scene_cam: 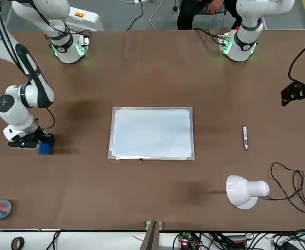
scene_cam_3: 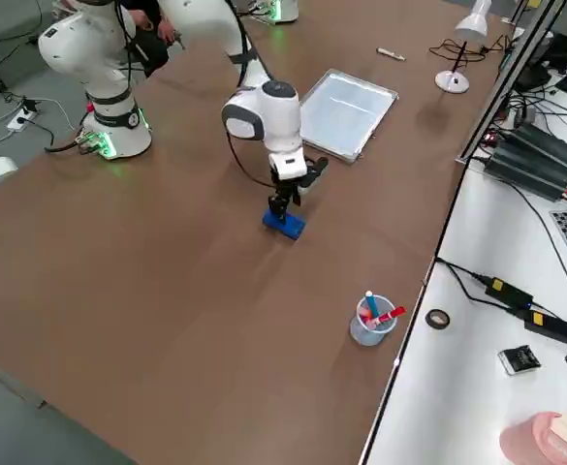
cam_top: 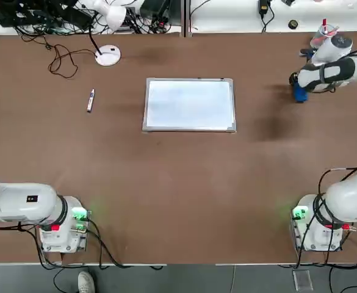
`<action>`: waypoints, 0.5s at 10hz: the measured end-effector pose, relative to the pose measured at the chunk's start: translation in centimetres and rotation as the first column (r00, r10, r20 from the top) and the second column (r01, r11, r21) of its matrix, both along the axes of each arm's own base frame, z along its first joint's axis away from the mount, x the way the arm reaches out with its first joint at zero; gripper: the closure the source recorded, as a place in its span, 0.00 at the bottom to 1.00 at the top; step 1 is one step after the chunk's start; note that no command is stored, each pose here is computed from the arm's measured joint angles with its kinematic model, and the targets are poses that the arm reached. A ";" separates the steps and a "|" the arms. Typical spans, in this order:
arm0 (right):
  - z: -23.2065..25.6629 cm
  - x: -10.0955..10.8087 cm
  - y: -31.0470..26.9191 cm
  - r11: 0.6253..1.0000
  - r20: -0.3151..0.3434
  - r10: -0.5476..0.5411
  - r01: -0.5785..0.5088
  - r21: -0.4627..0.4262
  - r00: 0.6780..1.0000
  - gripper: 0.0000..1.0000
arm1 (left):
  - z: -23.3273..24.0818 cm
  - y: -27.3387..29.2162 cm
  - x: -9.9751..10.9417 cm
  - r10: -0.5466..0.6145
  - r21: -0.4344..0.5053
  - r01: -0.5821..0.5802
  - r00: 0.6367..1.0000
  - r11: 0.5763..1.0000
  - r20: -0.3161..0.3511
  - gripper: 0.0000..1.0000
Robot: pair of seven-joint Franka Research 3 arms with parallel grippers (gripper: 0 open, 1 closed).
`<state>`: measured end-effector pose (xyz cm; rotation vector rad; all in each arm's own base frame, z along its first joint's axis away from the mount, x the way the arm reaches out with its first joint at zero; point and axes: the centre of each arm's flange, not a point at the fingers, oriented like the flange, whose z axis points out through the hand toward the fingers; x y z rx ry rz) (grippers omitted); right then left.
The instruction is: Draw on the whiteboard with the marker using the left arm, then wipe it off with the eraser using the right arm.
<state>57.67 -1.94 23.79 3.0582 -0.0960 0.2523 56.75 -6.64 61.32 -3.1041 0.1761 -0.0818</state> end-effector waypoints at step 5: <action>14.3 1.7 3.5 0.999 -0.070 0.033 -0.035 -0.032 0.997 0.00 | 0.1 0.0 0.0 -0.001 0.000 0.001 1.000 1.000 0.001 0.00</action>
